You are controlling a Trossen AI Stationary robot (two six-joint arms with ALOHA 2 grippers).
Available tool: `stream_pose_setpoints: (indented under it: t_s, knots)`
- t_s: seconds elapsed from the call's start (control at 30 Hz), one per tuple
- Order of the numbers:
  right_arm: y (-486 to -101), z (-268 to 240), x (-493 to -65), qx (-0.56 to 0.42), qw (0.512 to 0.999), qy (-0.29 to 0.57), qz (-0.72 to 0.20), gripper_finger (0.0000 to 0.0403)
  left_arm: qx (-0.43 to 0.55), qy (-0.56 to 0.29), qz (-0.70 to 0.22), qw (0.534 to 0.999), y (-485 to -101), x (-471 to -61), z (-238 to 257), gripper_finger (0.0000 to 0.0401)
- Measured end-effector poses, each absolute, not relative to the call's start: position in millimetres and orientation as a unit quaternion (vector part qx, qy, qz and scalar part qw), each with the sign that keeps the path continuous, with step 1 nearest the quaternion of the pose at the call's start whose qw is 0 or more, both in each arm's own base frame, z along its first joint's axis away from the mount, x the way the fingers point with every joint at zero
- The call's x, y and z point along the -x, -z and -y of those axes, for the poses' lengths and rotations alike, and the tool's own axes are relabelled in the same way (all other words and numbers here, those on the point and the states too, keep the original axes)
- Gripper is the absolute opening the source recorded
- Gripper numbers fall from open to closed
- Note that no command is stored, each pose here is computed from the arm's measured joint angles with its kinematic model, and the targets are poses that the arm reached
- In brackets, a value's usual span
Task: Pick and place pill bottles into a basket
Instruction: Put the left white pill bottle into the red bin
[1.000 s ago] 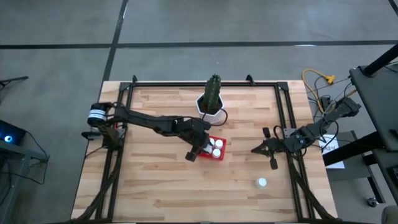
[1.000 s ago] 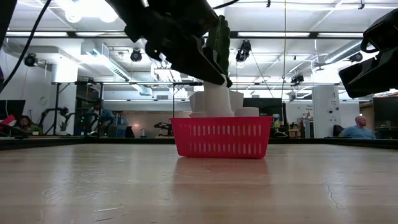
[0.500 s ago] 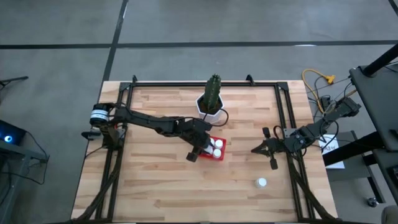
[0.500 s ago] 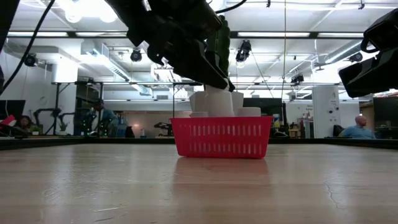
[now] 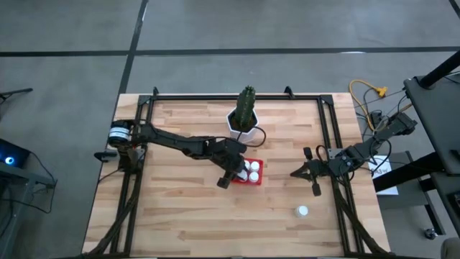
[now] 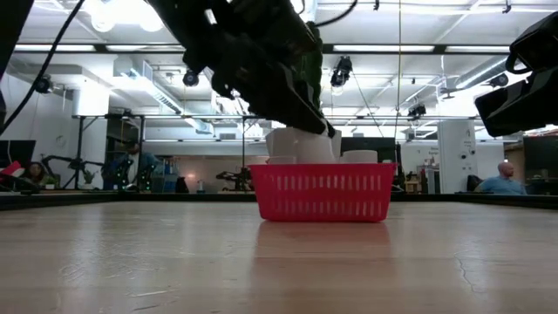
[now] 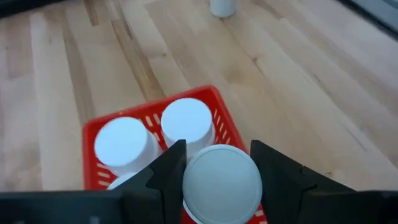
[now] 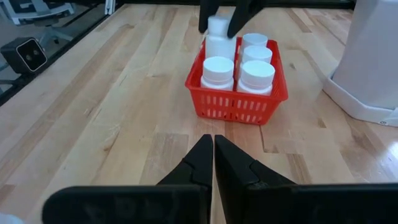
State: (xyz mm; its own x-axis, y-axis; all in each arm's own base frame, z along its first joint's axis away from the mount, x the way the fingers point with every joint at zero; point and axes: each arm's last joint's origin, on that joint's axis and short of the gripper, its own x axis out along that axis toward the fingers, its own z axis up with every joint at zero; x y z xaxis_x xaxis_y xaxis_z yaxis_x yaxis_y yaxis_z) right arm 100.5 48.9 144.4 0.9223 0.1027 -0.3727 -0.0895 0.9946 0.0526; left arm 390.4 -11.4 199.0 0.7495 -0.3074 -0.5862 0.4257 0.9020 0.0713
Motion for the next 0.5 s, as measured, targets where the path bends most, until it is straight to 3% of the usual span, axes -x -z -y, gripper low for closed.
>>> stream_pose_setpoints:
  t_s: [0.5]
  knots:
    - [-144.4,-48.8,-100.5,-0.015,0.980,-0.049,-0.191,0.0009,-0.100,0.195,-0.287,0.933,-194.7,-396.7,8.8,0.0141]
